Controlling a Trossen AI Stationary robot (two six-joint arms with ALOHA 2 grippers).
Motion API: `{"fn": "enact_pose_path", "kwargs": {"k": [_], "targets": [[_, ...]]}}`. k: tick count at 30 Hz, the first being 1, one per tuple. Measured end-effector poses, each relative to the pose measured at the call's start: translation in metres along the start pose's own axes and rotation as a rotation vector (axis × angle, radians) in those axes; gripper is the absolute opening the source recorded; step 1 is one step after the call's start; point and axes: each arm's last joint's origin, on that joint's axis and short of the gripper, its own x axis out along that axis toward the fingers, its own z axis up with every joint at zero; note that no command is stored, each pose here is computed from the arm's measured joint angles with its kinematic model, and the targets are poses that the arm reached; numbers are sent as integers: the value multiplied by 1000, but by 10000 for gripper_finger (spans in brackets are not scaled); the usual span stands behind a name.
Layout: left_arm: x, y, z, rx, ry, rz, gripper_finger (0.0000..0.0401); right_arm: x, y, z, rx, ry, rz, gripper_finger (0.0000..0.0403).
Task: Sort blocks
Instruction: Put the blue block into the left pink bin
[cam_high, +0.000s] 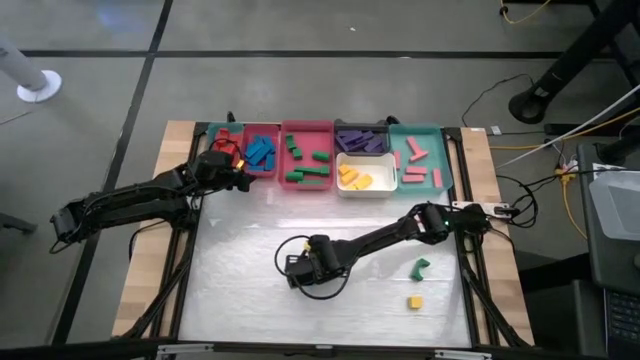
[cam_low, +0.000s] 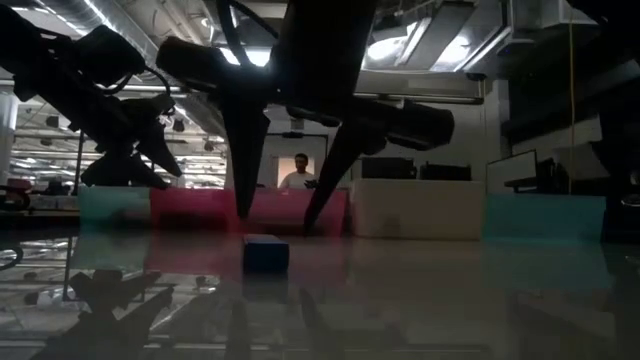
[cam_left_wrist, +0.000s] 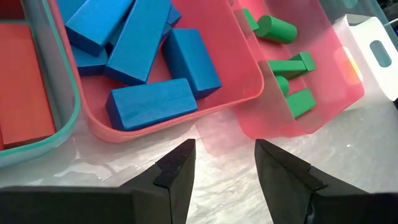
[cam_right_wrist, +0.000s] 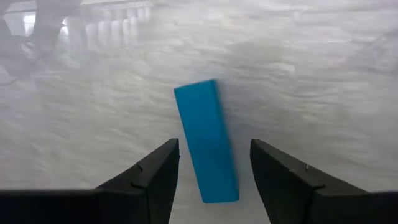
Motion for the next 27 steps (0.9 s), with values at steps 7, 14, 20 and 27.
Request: {"fn": "enact_pose_path", "kwargs": {"k": [7,14,20,27], "targets": [[0,0,0,0,0,0,155,4,5,-1,-27,-14,59,198],[0,0,0,3,-1,0,155,24,7,-5,-61,-9,71,197],[0,1,-1,26,9,8,155,25,3,-4,-66,-18,24,197],[0,1,-2,26,16,14,155,25,2,-4,-67,-19,19,181]]}}
